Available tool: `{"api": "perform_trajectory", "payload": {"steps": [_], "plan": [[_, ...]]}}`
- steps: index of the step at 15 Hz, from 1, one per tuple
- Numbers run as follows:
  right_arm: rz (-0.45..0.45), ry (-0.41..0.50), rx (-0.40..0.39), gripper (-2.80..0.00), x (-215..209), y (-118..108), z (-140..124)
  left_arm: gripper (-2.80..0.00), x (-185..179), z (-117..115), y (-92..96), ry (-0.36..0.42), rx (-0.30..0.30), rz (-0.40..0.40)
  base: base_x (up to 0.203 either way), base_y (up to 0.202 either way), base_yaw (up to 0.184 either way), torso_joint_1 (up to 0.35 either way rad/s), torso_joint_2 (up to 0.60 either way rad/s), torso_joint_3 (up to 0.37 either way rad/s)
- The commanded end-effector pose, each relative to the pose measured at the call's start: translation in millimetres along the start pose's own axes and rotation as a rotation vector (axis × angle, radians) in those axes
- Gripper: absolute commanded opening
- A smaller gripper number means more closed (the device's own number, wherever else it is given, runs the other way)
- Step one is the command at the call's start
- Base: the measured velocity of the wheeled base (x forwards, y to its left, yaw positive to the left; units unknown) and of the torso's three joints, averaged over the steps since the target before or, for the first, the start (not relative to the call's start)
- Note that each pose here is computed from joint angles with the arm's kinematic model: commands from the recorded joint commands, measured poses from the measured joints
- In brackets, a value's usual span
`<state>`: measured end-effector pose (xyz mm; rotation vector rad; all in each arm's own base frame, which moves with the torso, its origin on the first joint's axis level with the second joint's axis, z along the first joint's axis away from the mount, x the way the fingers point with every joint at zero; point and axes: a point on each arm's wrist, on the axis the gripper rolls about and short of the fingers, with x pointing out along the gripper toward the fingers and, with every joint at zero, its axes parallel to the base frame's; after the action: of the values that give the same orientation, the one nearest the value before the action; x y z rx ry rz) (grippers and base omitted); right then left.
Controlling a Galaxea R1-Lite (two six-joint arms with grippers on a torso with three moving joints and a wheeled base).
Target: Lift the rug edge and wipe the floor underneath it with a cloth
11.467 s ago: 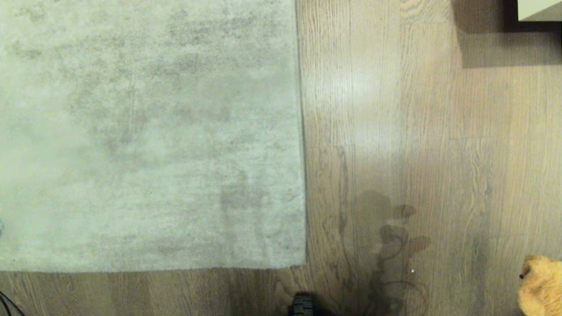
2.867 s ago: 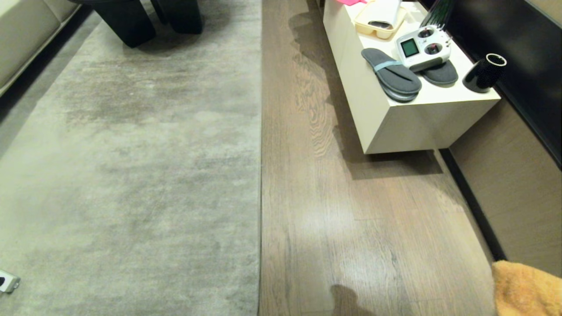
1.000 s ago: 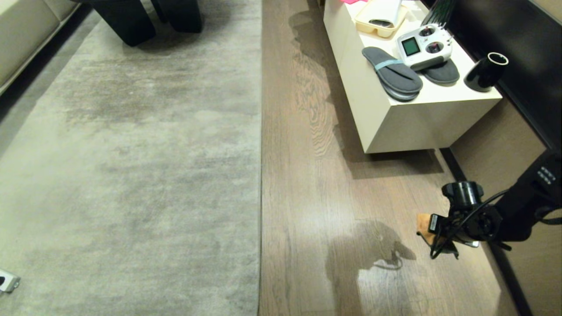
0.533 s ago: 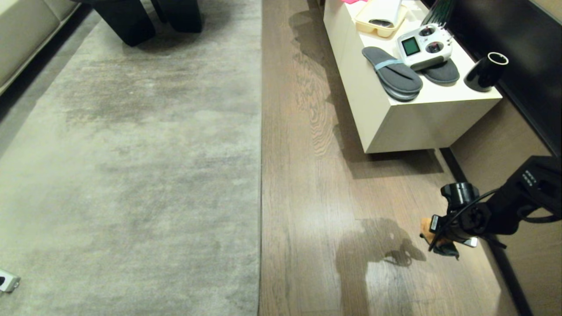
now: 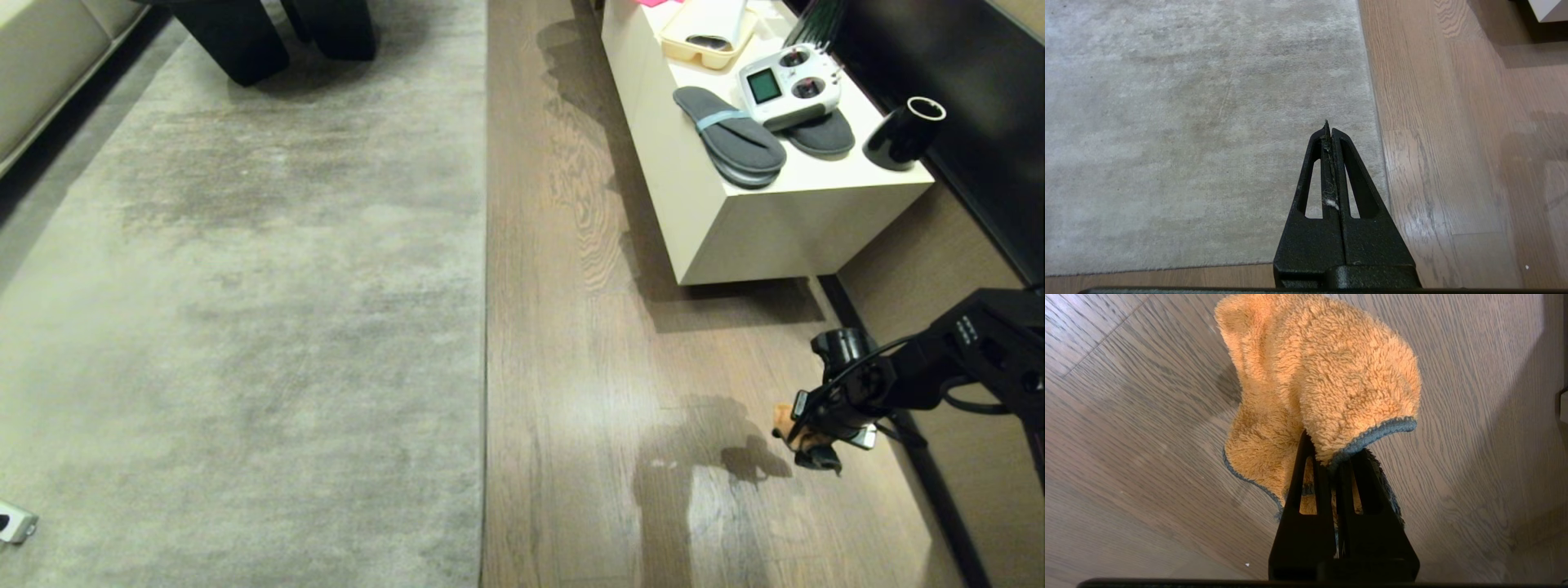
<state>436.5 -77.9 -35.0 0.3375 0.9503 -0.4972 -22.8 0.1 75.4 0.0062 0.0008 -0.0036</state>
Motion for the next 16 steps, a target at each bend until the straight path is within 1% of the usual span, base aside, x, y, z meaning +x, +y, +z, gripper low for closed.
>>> {"api": "perform_trajectory", "payload": {"steps": [1, 9, 10, 13, 16], "plan": [[0.002, -0.007, 0.004, -2.80, 1.1, 0.8, 2.5, -2.80, 0.0, 0.1, 0.0, -0.001, 0.000, 0.001, 0.000, 0.000, 0.000, 0.000, 0.00, 0.000], [0.001, -0.002, 0.009, -2.80, 0.6, 0.1, 1.0, -2.80, 0.0, 0.0, 0.0, 0.000, 0.000, 0.000, 0.000, 0.000, 0.000, 0.000, 0.00, 0.000], [0.002, -0.003, 0.009, 0.00, 0.6, 0.2, 1.3, -2.80, 0.0, 0.0, 0.0, 0.000, 0.000, 0.001, 0.000, 0.000, 0.000, 0.000, 0.00, 0.000], [-0.003, -0.017, 0.013, 0.00, 0.4, 0.5, 2.7, -2.80, 0.0, -0.1, 0.0, 0.001, 0.000, 0.001, 0.000, 0.000, 0.000, 0.000, 0.00, 0.000], [-0.024, -0.037, 0.036, 0.00, 0.5, 0.6, 4.6, -2.80, 0.0, -0.1, 0.0, 0.001, 0.000, 0.001, 0.000, 0.000, 0.000, 0.000, 0.00, 0.000]]}}
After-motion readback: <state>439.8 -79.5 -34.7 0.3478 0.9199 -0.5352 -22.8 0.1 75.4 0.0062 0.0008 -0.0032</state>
